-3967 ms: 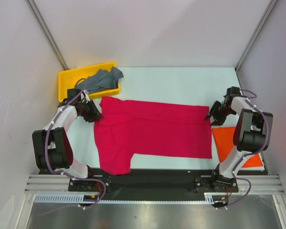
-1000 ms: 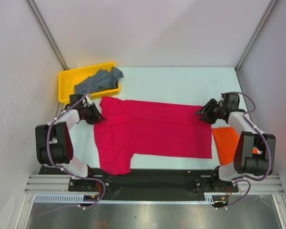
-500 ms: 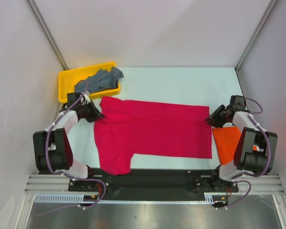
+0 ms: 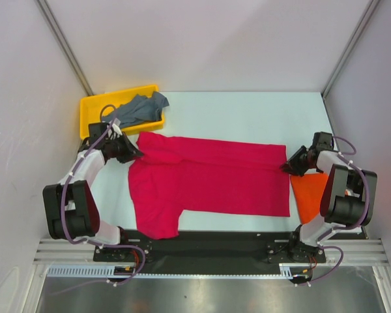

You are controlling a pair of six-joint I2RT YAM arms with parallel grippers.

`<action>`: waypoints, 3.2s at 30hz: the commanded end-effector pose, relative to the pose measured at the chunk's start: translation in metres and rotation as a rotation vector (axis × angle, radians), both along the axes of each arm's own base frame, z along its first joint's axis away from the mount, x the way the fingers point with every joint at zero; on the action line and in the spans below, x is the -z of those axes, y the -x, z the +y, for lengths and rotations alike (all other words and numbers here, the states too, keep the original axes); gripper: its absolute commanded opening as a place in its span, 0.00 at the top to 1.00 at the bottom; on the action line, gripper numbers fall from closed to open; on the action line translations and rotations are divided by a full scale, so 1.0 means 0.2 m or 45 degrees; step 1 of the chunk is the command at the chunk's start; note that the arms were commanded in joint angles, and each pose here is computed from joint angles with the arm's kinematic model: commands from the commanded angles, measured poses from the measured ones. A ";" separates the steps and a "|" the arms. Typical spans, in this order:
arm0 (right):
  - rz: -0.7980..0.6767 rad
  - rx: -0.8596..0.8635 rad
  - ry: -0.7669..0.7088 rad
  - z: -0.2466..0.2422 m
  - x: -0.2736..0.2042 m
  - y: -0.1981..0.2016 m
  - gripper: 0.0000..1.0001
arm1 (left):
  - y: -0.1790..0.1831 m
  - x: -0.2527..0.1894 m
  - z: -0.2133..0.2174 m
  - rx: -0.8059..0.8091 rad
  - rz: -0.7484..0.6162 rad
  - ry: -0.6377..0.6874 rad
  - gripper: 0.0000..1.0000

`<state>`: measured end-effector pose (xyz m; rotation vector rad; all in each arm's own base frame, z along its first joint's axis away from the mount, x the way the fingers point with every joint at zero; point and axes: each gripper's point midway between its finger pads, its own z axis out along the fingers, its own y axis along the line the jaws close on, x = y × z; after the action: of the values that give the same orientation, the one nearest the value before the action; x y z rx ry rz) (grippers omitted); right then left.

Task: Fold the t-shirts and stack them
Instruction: Fold the tshirt

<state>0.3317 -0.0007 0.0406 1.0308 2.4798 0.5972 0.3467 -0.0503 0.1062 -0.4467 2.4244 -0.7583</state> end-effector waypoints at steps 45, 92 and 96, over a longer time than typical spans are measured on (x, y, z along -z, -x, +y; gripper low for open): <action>-0.372 -0.065 0.079 -0.06 -0.32 -0.66 1.00 | -0.37 -0.44 0.03 -0.075 -0.326 0.077 1.00; -0.197 -0.118 0.012 -0.03 -0.30 -0.43 1.00 | -0.10 -0.21 0.03 -0.003 0.023 -0.002 1.00; -0.144 -0.123 -0.001 -0.01 -0.24 -0.38 1.00 | -0.08 -0.17 0.03 0.004 0.049 -0.001 1.00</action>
<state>0.4137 -0.0048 0.0817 0.8919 2.4388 0.6668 0.3663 -0.0494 0.1323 -0.5005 2.4890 -0.7894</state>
